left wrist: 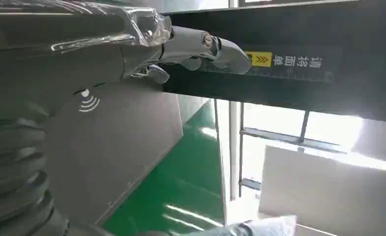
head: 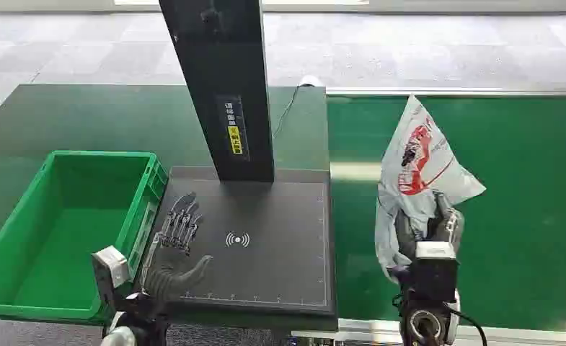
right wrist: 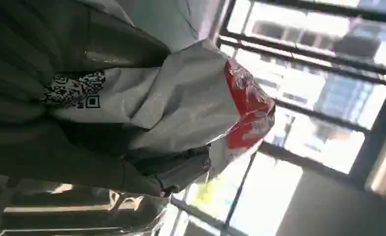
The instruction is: Moved the parcel from conveyor to table for the left to box.
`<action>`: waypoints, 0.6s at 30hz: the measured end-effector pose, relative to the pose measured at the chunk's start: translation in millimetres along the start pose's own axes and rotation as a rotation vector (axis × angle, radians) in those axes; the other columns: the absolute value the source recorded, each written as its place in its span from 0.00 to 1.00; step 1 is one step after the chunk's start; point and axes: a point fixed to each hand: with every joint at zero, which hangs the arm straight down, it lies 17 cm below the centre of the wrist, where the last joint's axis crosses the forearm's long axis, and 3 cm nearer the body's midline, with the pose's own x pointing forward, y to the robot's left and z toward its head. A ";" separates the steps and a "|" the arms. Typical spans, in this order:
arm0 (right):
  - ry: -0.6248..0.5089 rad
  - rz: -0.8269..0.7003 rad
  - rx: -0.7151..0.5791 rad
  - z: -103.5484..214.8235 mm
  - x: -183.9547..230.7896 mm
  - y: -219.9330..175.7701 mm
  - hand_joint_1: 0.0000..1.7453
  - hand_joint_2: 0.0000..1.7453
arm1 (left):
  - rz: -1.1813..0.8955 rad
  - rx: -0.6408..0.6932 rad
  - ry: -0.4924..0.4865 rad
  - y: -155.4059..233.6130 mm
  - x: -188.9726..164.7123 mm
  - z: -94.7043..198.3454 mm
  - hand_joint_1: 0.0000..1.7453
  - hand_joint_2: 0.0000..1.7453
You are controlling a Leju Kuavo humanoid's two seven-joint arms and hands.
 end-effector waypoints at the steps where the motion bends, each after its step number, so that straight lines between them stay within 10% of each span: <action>1: 0.027 0.010 0.099 4.0 -3.8 24.8 1.00 1.00 | -0.002 -0.002 -0.001 -0.1 0.0 -1.4 0.00 1.00; 18: 0.057 0.000 0.708 90.2 -12.4 190.2 1.00 1.00 | 0.014 -0.010 -0.012 1.3 -4.3 -0.2 0.00 1.00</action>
